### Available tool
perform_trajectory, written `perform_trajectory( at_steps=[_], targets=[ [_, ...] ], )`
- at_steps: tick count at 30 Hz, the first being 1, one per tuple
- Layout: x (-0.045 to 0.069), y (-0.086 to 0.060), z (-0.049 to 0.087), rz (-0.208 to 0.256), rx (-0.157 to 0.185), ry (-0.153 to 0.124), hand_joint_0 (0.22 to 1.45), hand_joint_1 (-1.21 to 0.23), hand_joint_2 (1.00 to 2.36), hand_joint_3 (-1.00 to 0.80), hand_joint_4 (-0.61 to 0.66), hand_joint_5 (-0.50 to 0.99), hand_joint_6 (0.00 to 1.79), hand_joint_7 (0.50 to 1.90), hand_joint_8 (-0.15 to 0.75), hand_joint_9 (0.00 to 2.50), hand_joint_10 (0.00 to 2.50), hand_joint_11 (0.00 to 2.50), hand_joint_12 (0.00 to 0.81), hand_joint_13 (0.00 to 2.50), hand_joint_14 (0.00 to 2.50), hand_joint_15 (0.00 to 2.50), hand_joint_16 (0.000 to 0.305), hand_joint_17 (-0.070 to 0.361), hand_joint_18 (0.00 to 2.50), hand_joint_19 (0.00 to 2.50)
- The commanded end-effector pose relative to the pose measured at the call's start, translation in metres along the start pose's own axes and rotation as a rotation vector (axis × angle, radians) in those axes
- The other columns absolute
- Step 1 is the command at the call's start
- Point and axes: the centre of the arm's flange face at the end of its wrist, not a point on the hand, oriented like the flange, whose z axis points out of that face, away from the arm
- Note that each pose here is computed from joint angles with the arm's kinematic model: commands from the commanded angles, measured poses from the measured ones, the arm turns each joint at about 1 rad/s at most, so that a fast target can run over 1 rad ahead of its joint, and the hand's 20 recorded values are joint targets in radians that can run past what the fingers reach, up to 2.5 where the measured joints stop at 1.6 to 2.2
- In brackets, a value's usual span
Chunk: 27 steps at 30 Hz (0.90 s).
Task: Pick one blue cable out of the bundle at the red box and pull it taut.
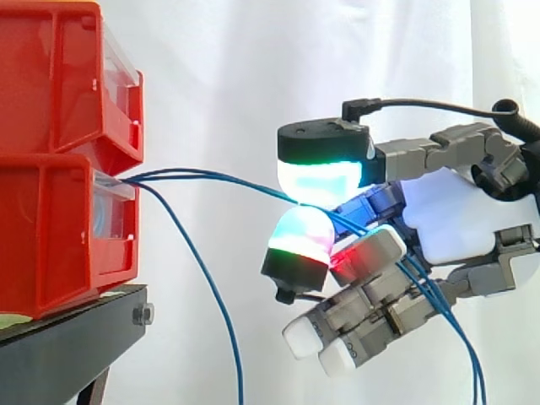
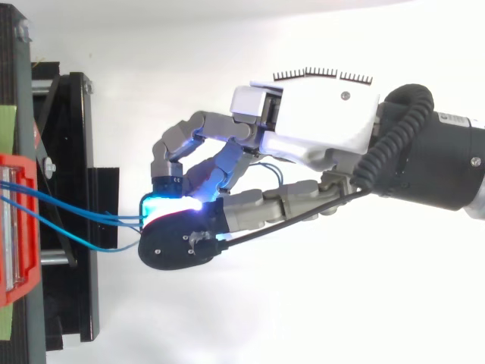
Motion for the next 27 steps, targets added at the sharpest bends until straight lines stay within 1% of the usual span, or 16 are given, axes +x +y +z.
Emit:
perform_trajectory(
  at_steps=[1, 2, 3, 4, 6, 8, 10, 11, 12, 16, 22, 23, 24, 27],
  targets=[
    [0.0, 0.007, 0.001, 0.005, -0.011, -0.002, 0.63, -0.79, 1.01, 0.0, 0.06, -0.15, 0.9, 1.09, 0.353, 1.19, 0.01, 1.42, 0.389, 0.71, 0.02, 0.38, 0.061, 0.136, 0.59, 0.32],
    [0.0, 0.011, 0.002, 0.006, -0.015, 0.0, 0.63, -0.8, 1.01, 0.01, 0.04, -0.15, 0.9, 1.11, 0.35, 1.19, 0.01, 1.43, 0.385, 0.71, 0.02, 0.38, 0.06, 0.134, 0.59, 0.31],
    [0.0, 0.011, 0.001, 0.003, -0.007, -0.001, 0.63, -0.81, 1.02, 0.03, 0.02, -0.15, 0.9, 1.11, 0.35, 1.19, 0.01, 1.42, 0.382, 0.71, 0.01, 0.39, 0.059, 0.133, 0.6, 0.31],
    [0.0, 0.012, 0.001, 0.002, -0.005, -0.001, 0.64, -0.81, 1.02, 0.03, 0.02, -0.15, 0.9, 1.11, 0.349, 1.2, 0.01, 1.43, 0.381, 0.71, 0.01, 0.38, 0.059, 0.133, 0.6, 0.3],
    [-0.001, 0.015, -0.001, -0.004, 0.01, -0.001, 0.65, -0.83, 1.02, 0.06, -0.01, -0.15, 0.91, 1.15, 0.345, 1.2, 0.01, 1.44, 0.376, 0.71, 0.01, 0.39, 0.058, 0.131, 0.6, 0.3],
    [-0.001, 0.015, -0.002, -0.006, 0.018, -0.001, 0.66, -0.84, 1.02, 0.07, -0.04, -0.15, 0.91, 1.17, 0.337, 1.2, 0.01, 1.44, 0.371, 0.71, 0.01, 0.38, 0.057, 0.129, 0.6, 0.3],
    [-0.001, 0.016, -0.003, -0.009, 0.025, 0.0, 0.67, -0.85, 1.02, 0.08, -0.07, -0.15, 0.91, 1.25, 0.326, 1.2, 0.01, 1.46, 0.362, 0.71, 0.02, 0.39, 0.056, 0.126, 0.6, 0.31],
    [-0.001, 0.017, -0.003, -0.008, 0.023, 0.0, 0.68, -0.86, 1.02, 0.09, -0.06, -0.16, 0.91, 1.35, 0.324, 1.2, 0.01, 1.45, 0.358, 0.71, 0.02, 0.39, 0.056, 0.125, 0.6, 0.31],
    [-0.001, 0.018, -0.003, -0.008, 0.023, 0.0, 0.69, -0.87, 1.02, 0.09, -0.06, -0.16, 0.92, 1.37, 0.314, 1.19, 0.01, 1.47, 0.354, 0.71, 0.02, 0.39, 0.055, 0.123, 0.59, 0.31],
    [-0.003, 0.02, -0.004, -0.011, 0.031, 0.0, 0.7, -0.87, 1.02, 0.06, -0.09, -0.17, 0.92, 1.33, 0.305, 1.18, 0.01, 1.47, 0.349, 0.7, 0.02, 0.39, 0.054, 0.121, 0.59, 0.3],
    [-0.006, 0.019, -0.003, -0.013, 0.032, -0.005, 0.74, -0.9, 1.02, -0.09, -0.13, -0.18, 0.92, 1.28, 0.282, 1.13, 0.01, 1.46, 0.344, 0.66, 0.02, 0.38, 0.052, 0.117, 0.55, 0.28],
    [-0.006, 0.019, -0.003, -0.013, 0.032, -0.005, 0.75, -0.92, 1.02, -0.12, -0.1, -0.18, 0.92, 1.32, 0.283, 1.12, 0.01, 1.45, 0.341, 0.66, 0.02, 0.38, 0.052, 0.117, 0.54, 0.28],
    [-0.006, 0.02, -0.003, -0.013, 0.031, -0.005, 0.76, -0.92, 1.02, -0.15, -0.09, -0.18, 0.92, 1.33, 0.275, 1.12, 0.01, 1.44, 0.341, 0.65, 0.02, 0.38, 0.052, 0.117, 0.53, 0.28],
    [-0.008, 0.02, -0.003, -0.012, 0.031, -0.008, 0.78, -0.93, 1.02, -0.22, -0.11, -0.18, 0.92, 1.26, 0.276, 1.1, 0.01, 1.43, 0.335, 0.63, 0.01, 0.37, 0.051, 0.116, 0.52, 0.27]
  ],
)
